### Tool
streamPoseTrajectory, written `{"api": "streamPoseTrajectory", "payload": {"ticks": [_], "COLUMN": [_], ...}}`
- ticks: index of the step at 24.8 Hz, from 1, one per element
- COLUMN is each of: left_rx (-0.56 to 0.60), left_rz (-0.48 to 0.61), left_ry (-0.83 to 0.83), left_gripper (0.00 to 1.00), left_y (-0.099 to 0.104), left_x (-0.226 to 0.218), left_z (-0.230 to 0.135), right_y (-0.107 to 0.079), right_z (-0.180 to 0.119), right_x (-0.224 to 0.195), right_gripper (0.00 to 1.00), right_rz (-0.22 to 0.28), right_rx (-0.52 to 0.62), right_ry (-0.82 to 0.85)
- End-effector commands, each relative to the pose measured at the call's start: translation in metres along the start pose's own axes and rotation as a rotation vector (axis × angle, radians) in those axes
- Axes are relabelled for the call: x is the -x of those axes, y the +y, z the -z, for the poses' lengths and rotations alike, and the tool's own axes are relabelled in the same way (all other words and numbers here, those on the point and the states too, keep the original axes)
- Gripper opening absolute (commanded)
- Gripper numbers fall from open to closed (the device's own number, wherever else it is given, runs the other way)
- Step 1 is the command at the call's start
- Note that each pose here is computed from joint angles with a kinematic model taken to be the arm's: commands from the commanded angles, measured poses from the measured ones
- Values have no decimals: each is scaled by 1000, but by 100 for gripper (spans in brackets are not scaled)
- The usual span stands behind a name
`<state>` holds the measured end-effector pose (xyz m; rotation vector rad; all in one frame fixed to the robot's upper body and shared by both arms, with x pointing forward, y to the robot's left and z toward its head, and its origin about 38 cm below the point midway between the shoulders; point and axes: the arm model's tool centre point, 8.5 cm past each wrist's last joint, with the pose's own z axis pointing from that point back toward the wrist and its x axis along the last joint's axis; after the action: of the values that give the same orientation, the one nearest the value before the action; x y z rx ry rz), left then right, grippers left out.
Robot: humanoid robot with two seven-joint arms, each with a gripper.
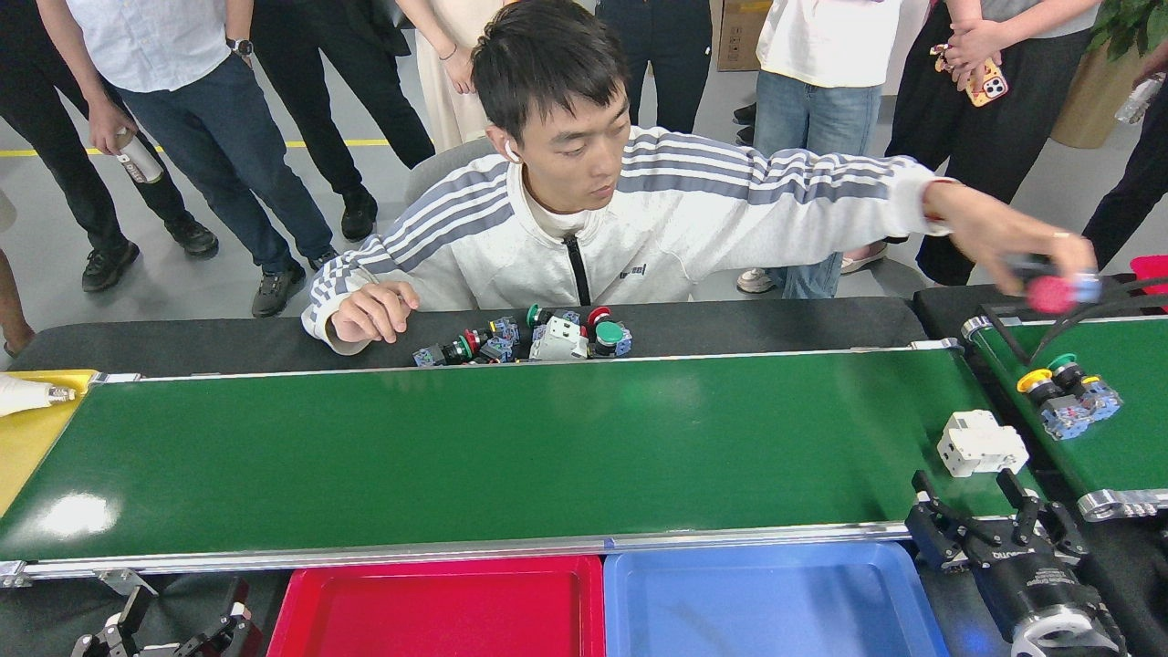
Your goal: Pick switch part from conveyor to tray
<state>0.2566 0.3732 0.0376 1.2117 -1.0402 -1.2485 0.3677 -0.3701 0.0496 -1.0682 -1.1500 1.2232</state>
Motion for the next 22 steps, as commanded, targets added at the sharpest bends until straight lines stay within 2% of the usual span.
{"api": "streamPoseTrajectory", "payload": {"ticks": [1, 10, 14, 22], "left_rx": [-23, -27, -28, -31], "left_rz": [10, 11, 10, 11], "left_ry": [-5, -16, -15, -17], "left_gripper": [100, 100, 100, 100], "left_y": [7, 8, 8, 9], "left_x": [3, 0, -1, -1], "left_z": [1, 4, 5, 6], "right_y": [-13, -2, 4, -2], "right_z": [8, 16, 19, 37], "right_x": [7, 6, -7, -29], "right_gripper": [98, 98, 98, 98], "right_rz": [-20, -17, -22, -34], "right_rx": [16, -35, -52, -61], "right_ry": [4, 0, -35, -78]}}
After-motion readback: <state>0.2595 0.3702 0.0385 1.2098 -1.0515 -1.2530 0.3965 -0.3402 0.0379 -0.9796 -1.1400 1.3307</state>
